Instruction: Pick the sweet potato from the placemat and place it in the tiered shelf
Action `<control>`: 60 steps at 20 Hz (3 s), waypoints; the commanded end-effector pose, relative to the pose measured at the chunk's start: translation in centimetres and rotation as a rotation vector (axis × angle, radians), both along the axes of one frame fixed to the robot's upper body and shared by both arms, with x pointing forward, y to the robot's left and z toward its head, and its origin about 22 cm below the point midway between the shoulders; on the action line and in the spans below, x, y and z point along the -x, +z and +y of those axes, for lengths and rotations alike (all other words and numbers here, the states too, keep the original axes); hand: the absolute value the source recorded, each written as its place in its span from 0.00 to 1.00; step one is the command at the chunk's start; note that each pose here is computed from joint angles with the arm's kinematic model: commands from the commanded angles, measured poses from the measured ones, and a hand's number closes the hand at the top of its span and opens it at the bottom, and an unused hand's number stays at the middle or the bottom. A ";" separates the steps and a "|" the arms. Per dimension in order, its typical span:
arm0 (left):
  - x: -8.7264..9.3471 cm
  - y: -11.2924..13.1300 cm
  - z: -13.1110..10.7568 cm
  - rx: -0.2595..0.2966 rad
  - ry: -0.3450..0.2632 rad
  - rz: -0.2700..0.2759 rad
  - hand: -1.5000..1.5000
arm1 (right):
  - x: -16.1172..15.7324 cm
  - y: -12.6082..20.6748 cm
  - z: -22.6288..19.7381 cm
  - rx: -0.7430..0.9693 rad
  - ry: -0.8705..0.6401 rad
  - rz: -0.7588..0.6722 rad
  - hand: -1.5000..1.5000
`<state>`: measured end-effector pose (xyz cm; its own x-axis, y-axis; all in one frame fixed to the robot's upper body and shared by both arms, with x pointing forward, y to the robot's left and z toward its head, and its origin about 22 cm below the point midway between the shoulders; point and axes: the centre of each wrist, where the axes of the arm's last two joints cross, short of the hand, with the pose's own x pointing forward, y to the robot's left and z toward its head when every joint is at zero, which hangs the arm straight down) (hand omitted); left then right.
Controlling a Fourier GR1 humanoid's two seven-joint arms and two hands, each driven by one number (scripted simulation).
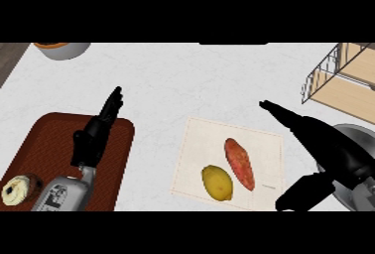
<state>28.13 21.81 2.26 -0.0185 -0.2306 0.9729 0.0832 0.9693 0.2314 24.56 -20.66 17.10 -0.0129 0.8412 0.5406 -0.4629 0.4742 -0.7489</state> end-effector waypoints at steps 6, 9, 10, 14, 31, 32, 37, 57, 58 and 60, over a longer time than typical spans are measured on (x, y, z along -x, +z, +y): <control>0.5 -1.1 1.4 0.006 -0.016 -0.004 0.50 | -0.1 -2.2 2.5 0.048 -0.031 -0.008 0.00; -1.5 -1.5 0.9 -0.013 -0.003 0.007 0.50 | 0.4 -1.2 4.7 0.020 -0.045 -0.014 0.00; -0.5 -1.5 0.8 -0.003 -0.017 0.003 0.50 | 1.2 -1.0 2.8 0.030 -0.035 -0.015 0.00; -0.4 0.3 -0.1 -0.007 -0.012 -0.023 0.50 | -0.7 -2.4 3.8 0.035 -0.021 -0.001 0.00; -0.9 -1.3 -0.7 -0.020 -0.013 -0.007 0.50 | -0.6 -6.5 3.6 0.105 -0.046 0.034 0.00; 0.4 -1.8 0.2 0.005 -0.024 0.006 0.50 | -0.8 -5.3 5.4 0.115 -0.050 0.035 0.00; 0.4 -0.7 1.9 0.006 -0.006 0.007 0.50 | -0.7 -8.3 4.5 0.149 -0.052 0.053 0.00; 0.5 -0.5 1.9 -0.002 -0.010 0.003 0.50 | -0.3 -13.8 5.8 0.153 -0.045 0.060 0.00; 0.4 -1.5 -0.6 0.007 0.002 -0.013 0.50 | -2.1 -11.2 5.8 0.154 -0.048 0.071 0.00; -0.1 -0.8 0.8 0.002 -0.002 -0.019 0.50 | -1.1 -12.5 6.1 0.146 -0.047 0.071 0.00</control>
<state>28.19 22.81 1.40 -0.0262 -0.2272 0.9735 0.0884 0.9695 0.2286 26.00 -15.45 5.12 0.0623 0.9119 0.4056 -0.4919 0.3817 -0.7826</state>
